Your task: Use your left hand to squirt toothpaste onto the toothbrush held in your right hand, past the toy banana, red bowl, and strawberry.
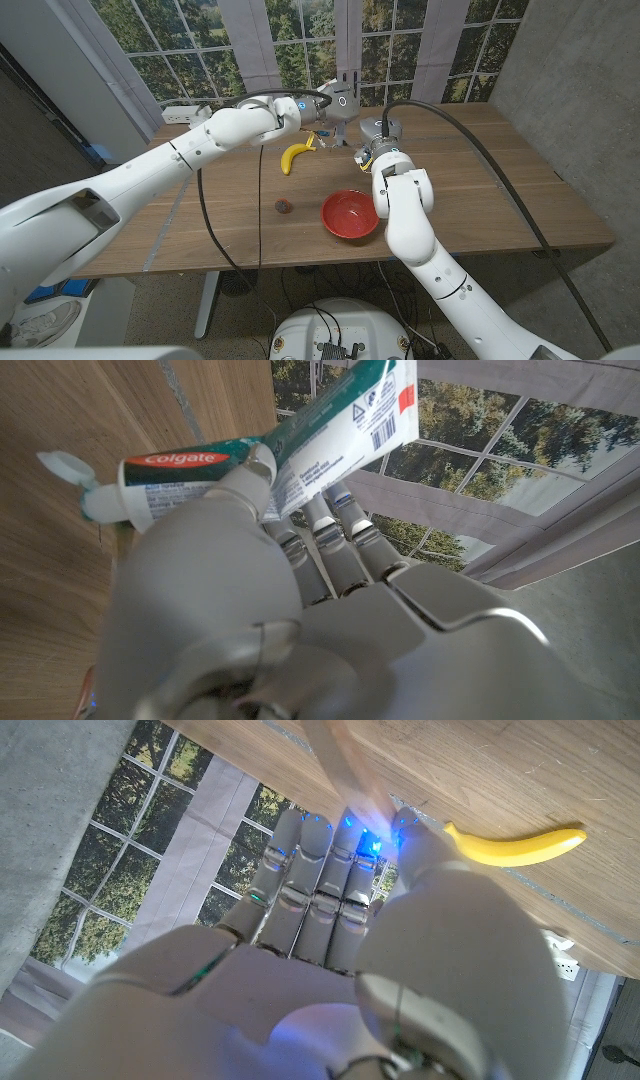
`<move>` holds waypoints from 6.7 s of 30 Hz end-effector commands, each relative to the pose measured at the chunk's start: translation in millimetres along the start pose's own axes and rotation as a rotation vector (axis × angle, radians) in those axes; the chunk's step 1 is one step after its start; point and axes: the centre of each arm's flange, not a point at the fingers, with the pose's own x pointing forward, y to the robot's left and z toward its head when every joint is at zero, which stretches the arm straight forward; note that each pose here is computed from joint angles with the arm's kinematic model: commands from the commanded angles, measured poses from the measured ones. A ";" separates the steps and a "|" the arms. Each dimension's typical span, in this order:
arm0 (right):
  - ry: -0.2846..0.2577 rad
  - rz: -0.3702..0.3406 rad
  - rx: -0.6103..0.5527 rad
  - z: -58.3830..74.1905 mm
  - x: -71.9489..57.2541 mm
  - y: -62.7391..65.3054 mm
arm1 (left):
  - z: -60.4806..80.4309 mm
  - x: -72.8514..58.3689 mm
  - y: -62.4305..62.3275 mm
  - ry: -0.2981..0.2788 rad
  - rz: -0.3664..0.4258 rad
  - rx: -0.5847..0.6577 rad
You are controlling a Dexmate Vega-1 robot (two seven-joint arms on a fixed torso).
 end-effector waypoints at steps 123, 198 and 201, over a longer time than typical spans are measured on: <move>-0.001 -0.010 0.045 -18.3 24.0 -0.6 | -13.1 -1.7 -27.2 0.183 0.169 -0.064; -0.036 -0.059 0.128 -30.6 26.4 4.6 | -11.8 -8.0 -30.9 0.326 0.302 -0.011; -0.030 -0.054 0.128 -31.1 27.6 5.0 | -12.5 -8.2 -31.4 0.353 0.316 -0.022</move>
